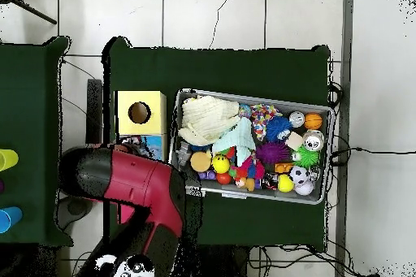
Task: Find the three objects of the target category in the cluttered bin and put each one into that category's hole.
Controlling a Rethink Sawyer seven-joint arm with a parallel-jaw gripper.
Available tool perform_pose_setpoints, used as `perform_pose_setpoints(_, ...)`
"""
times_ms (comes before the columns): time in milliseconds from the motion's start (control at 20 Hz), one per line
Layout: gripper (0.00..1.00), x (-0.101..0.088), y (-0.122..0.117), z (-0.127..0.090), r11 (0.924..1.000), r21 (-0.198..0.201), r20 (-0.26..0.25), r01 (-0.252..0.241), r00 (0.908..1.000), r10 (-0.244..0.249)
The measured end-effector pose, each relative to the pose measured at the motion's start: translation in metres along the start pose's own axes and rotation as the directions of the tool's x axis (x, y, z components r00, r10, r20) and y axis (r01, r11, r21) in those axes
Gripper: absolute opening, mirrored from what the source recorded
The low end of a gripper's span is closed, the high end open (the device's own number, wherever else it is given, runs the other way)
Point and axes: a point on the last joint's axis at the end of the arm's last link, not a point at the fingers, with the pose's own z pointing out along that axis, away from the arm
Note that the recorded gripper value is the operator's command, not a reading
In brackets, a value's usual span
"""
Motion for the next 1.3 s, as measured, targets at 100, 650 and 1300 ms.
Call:
perform_pose_setpoints(100,0.0,-0.005,-0.001,0.002,0.9996,0.007,0.007,-0.029,0.9996,0.029)
perform_pose_setpoints(650,0.0,-0.033,-0.001,0.002,0.9955,0.008,0.01,-0.095,0.9955,0.095)
perform_pose_setpoints(1300,0.0,-0.032,0.006,-0.019,0.992,-0.031,-0.011,-0.123,0.9924,0.122)
